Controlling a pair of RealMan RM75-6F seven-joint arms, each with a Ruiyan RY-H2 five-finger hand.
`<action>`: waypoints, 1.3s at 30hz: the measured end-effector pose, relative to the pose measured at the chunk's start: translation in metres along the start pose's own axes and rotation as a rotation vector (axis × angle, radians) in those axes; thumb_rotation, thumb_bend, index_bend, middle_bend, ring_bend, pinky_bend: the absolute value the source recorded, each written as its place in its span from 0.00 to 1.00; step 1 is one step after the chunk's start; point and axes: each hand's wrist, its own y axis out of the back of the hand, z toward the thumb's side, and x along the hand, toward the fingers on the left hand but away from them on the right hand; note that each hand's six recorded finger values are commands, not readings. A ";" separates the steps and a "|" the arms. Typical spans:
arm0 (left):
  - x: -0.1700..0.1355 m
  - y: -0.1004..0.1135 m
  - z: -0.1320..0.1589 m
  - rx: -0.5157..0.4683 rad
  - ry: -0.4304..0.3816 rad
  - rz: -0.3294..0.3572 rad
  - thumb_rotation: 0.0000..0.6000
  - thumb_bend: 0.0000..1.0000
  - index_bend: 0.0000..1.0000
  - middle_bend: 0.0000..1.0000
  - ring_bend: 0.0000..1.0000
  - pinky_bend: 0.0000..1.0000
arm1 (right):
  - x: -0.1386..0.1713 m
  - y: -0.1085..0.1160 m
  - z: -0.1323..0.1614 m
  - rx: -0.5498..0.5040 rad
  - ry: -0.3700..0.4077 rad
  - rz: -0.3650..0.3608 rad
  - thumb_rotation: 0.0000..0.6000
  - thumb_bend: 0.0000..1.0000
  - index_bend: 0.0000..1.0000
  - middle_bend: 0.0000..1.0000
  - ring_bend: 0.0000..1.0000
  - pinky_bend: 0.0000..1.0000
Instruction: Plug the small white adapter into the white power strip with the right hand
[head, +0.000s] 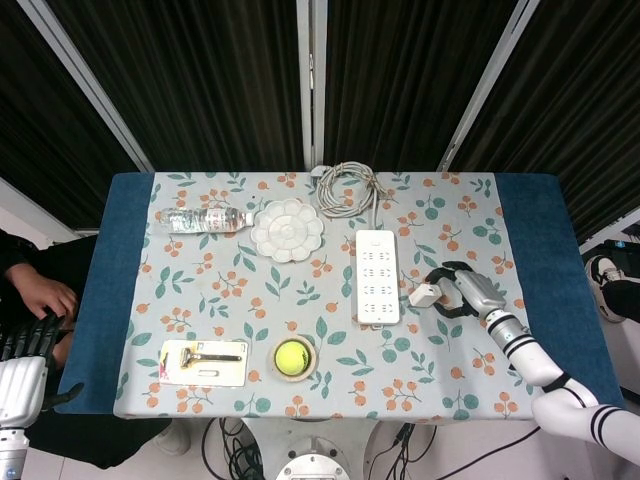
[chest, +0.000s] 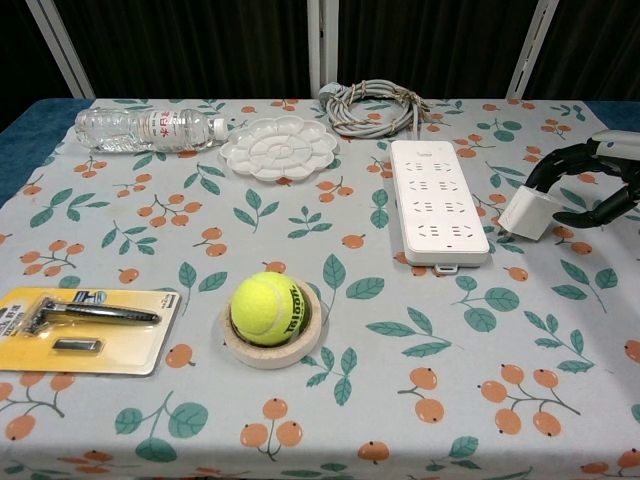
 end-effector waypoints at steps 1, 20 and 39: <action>0.000 0.000 0.000 0.000 -0.001 0.001 1.00 0.08 0.06 0.00 0.00 0.00 | 0.000 0.000 0.001 0.007 0.001 0.003 1.00 0.27 0.29 0.29 0.07 0.00; -0.002 0.000 -0.001 -0.004 0.001 0.001 1.00 0.08 0.06 0.00 0.00 0.00 | -0.004 0.009 0.019 0.325 0.008 0.012 1.00 0.13 0.39 0.36 0.10 0.00; -0.004 -0.003 -0.005 -0.010 0.014 -0.005 1.00 0.08 0.06 0.00 0.00 0.00 | -0.014 0.001 0.030 0.351 0.031 -0.023 1.00 0.22 0.48 0.43 0.15 0.00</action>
